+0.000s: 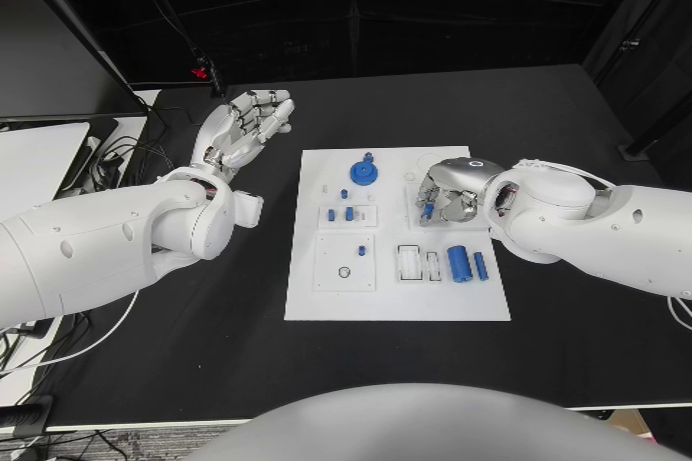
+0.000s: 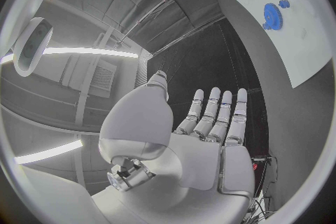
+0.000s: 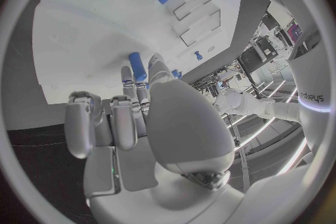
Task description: Assemble the parts on the task board
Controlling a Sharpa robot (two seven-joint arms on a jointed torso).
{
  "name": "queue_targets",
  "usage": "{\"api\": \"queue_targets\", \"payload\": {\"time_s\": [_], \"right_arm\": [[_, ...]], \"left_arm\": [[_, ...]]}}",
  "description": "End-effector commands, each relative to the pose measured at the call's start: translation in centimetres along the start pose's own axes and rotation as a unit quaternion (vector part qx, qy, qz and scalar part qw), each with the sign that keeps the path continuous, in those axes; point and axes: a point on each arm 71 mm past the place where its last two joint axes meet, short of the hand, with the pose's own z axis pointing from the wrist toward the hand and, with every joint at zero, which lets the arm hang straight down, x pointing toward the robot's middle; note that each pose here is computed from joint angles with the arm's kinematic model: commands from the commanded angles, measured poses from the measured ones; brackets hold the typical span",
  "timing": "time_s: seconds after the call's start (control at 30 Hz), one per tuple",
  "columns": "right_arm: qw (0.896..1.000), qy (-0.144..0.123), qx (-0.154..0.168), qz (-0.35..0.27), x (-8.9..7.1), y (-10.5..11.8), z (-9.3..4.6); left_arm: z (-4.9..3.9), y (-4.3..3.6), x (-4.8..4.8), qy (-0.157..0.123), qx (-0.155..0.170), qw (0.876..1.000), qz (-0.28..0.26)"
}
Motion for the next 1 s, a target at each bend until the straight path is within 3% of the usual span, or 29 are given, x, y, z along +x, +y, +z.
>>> {"api": "queue_targets", "payload": {"time_s": [0.03,0.57,1.0], "right_arm": [[1.0,0.009,0.012,-0.014,0.1,0.0,0.1],[0.999,-0.002,0.011,-0.036,-0.1,0.4,0.2],[0.998,-0.066,-0.014,-0.02,-1.0,0.8,-0.5]], "left_arm": [[0.0,-0.77,0.0,0.003,0.049,0.999,-0.003],[-0.08,-0.75,-0.08,0.002,0.048,0.999,-0.003],[-0.09,-0.71,-0.12,0.002,0.048,0.999,-0.003]]}}
